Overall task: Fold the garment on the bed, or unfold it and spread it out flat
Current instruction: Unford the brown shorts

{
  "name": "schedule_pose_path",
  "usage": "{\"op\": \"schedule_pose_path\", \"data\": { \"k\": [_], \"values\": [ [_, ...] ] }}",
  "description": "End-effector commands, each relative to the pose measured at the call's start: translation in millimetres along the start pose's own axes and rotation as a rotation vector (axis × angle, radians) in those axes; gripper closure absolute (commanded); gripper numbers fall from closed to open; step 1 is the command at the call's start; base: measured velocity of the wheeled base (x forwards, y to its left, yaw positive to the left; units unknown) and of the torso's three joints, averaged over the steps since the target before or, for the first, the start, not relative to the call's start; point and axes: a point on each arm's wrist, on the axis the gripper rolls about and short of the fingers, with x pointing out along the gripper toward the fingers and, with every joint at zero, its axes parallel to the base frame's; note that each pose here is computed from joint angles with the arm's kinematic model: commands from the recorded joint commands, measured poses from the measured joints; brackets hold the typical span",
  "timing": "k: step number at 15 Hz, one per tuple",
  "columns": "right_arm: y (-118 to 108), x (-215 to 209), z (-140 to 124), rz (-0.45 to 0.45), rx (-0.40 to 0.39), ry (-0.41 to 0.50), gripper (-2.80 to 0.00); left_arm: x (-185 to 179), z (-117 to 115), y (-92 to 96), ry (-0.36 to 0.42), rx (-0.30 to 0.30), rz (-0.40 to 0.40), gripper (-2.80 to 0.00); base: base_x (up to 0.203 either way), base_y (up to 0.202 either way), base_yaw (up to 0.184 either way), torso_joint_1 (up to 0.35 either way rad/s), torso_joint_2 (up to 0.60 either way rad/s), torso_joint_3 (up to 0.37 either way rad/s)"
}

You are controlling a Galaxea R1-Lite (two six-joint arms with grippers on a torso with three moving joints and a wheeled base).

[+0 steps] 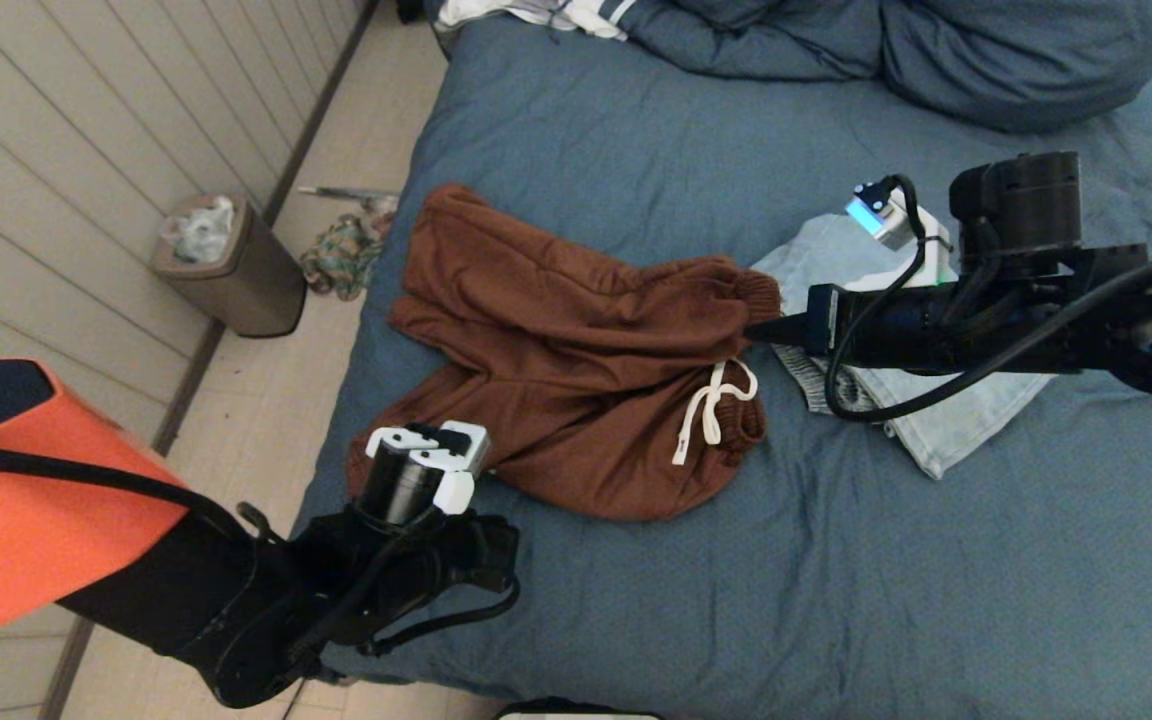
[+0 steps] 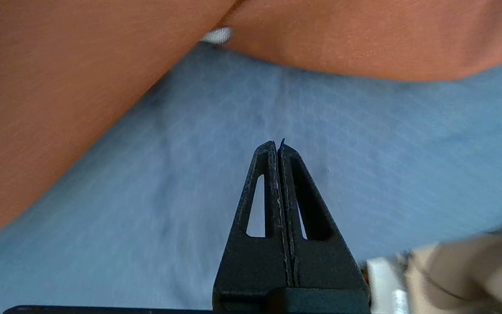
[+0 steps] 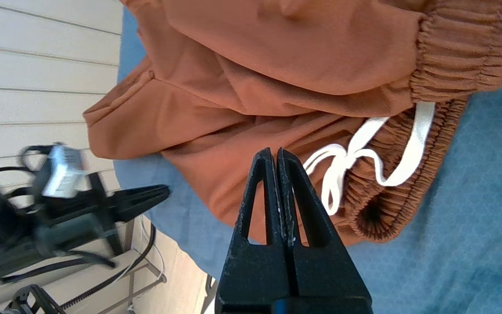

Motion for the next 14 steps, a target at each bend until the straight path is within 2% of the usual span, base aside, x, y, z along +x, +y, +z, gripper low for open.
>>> {"op": "schedule_pose_path", "data": {
  "k": [1,4,6,9,11,14],
  "values": [
    [-5.2,7.6,-2.5,-0.002,0.010,0.016,0.00,34.8,-10.4,13.0,0.033,0.009,0.063,0.00,0.000,0.000,0.000,0.000,0.00,0.000],
    [-5.7,8.0,-4.1,-0.003,0.011,0.020,0.00,60.6,15.9,59.9,-0.053,-0.032,0.238,0.00,0.000,0.000,0.000,0.000,0.00,0.000],
    [-7.4,11.6,-7.2,-0.004,0.014,0.033,0.00,52.9,56.3,84.2,-0.164,-0.066,0.303,0.00,0.000,0.000,0.000,0.000,0.00,0.000],
    [-7.6,12.9,-8.9,-0.004,0.016,0.039,0.00,29.9,107.0,111.2,-0.251,-0.102,0.368,0.00,0.000,0.000,0.000,0.000,0.00,0.000],
    [-7.6,12.8,-9.2,-0.004,0.017,0.040,0.00,24.5,131.9,118.4,-0.307,-0.112,0.385,0.00,0.000,0.000,0.000,0.000,0.00,0.000],
    [-10.3,18.0,-14.4,-0.005,0.023,0.060,0.00,19.8,170.4,113.2,-0.353,-0.112,0.372,0.00,0.000,0.000,0.000,0.000,0.00,0.000]
  ]
}}
